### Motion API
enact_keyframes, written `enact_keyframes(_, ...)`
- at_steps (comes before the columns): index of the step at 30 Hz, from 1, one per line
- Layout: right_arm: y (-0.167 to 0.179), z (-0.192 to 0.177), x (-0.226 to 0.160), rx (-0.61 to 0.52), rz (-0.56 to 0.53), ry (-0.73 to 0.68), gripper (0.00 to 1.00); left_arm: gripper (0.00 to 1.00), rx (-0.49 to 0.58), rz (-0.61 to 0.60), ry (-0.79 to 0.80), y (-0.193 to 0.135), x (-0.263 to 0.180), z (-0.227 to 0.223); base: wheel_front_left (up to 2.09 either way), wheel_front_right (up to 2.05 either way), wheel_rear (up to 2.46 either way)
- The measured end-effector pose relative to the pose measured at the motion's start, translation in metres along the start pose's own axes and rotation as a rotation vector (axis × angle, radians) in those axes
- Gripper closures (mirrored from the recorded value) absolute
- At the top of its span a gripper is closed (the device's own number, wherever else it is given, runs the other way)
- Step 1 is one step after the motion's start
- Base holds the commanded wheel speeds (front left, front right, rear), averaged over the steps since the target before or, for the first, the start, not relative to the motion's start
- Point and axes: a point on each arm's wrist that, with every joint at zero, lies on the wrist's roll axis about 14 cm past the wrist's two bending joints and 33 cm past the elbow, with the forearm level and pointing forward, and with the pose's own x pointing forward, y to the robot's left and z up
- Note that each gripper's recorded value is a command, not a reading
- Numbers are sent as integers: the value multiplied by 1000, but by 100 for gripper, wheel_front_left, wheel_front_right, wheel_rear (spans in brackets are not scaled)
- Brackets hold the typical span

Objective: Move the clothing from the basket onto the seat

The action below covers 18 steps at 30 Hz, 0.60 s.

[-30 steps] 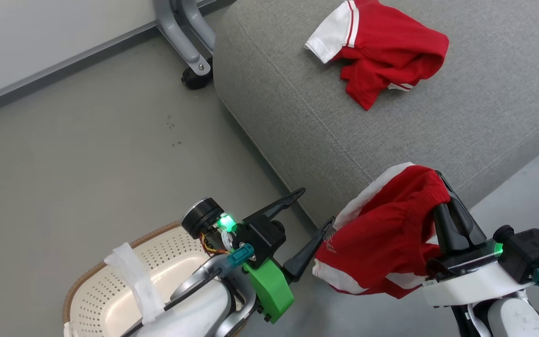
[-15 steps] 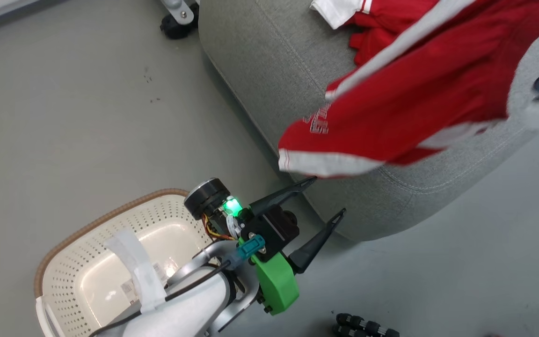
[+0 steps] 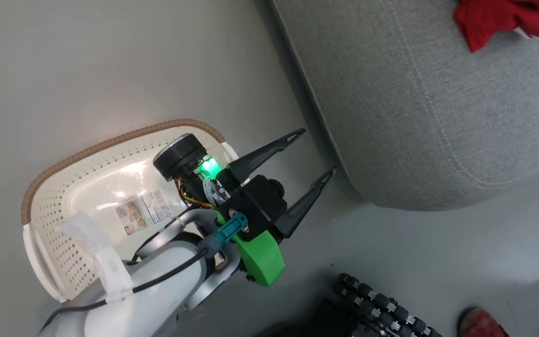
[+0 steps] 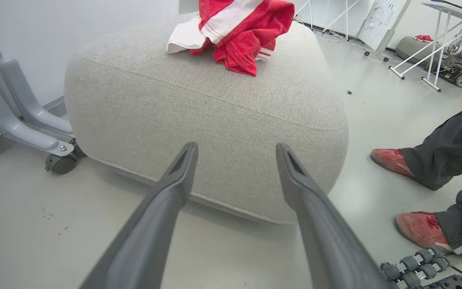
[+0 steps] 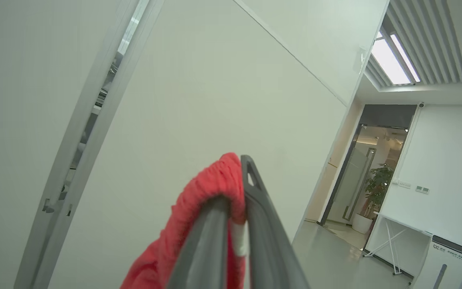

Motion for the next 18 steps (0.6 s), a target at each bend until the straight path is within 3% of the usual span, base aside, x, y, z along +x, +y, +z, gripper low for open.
enact_keyframes(4, 21, -87, -25, -17, 21, 208, 100, 0, -45, 33, 6, 18, -7, -18, 0, 0, 0)
enact_keyframes(10, 32, -212, -122, -16, -24, 588, 100, 0, -110, 56, 29, 30, -13, -46, 0, 0, 0)
enact_keyframes(15, 45, -261, -188, 11, -55, 777, 100, 0, -136, 89, 48, 39, -20, -60, 0, 0, 0)
enact_keyframes(16, 47, -263, -193, 23, -66, 788, 96, 0, -139, 95, 51, 40, -21, -61, 0, 0, 0)
enact_keyframes(17, 48, -264, -197, 35, -78, 791, 58, 0, -141, 97, 53, 41, -22, -62, 0, 0, 0)
enact_keyframes(18, 46, -261, -197, 39, -88, 780, 0, 0, -139, 100, 54, 42, -22, -61, 0, 0, 0)
